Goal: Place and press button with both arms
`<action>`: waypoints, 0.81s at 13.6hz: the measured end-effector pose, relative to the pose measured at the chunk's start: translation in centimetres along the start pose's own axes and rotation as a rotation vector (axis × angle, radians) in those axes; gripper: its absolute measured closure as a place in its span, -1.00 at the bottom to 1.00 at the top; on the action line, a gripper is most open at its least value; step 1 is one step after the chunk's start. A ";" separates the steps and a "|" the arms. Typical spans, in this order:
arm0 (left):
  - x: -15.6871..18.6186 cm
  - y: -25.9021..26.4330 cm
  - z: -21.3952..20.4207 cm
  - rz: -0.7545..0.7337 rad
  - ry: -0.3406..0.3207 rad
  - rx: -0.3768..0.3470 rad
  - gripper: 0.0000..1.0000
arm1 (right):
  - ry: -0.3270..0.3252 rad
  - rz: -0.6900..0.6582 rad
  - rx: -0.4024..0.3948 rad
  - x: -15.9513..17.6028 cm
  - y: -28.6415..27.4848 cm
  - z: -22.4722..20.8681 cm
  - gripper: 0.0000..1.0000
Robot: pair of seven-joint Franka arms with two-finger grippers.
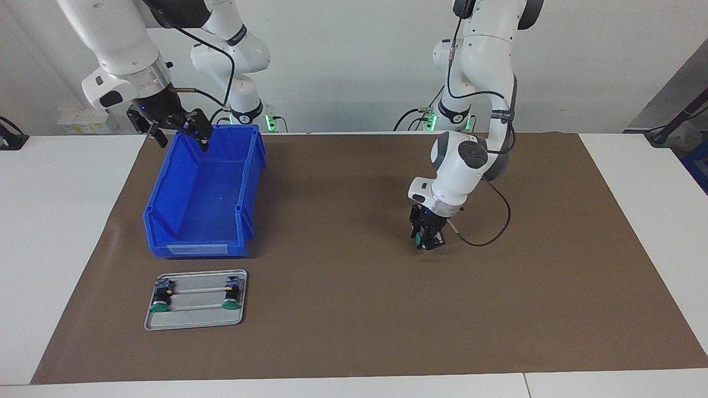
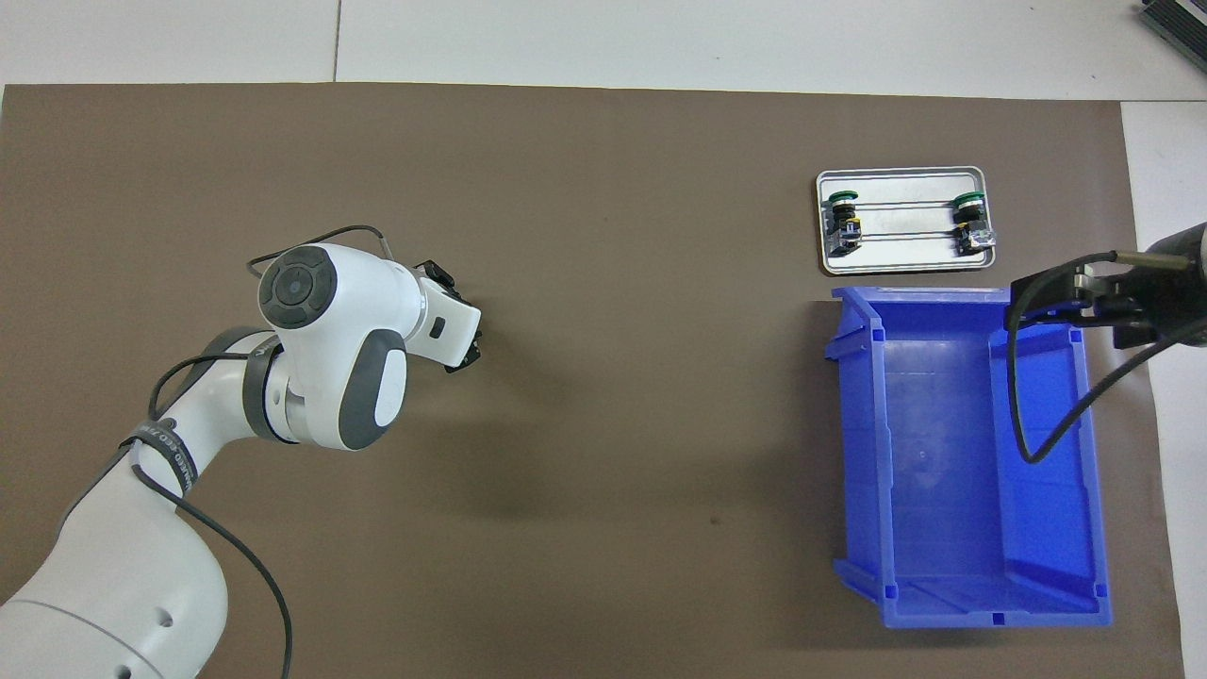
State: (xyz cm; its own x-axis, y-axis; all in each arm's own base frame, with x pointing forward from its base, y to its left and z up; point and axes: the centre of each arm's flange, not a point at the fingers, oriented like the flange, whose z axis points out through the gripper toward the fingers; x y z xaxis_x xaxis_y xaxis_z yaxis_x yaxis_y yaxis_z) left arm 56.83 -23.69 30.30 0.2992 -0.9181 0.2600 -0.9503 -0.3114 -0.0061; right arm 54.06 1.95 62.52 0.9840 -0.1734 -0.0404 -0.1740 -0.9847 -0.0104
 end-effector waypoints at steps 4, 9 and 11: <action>-2.3 -1.7 -1.2 -0.040 0.117 -0.064 0.20 | 0.000 0.000 0.000 0.0 0.0 0.0 -1.00; -7.7 -4.5 -3.7 -0.013 0.325 -0.159 0.20 | 0.000 0.000 0.000 0.0 0.0 0.0 -1.00; -8.7 -4.9 -4.5 -0.009 0.403 -0.181 0.20 | 0.000 0.000 0.000 0.0 0.0 0.0 -1.00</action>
State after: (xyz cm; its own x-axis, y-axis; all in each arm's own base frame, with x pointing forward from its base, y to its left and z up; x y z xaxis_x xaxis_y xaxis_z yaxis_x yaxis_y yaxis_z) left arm 58.49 -13.12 32.45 0.2842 -0.7353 0.6153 -0.9583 -0.2384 0.1577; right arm 54.06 1.95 62.52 0.9840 -0.1734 -0.0404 -0.1740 -0.9847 -0.0104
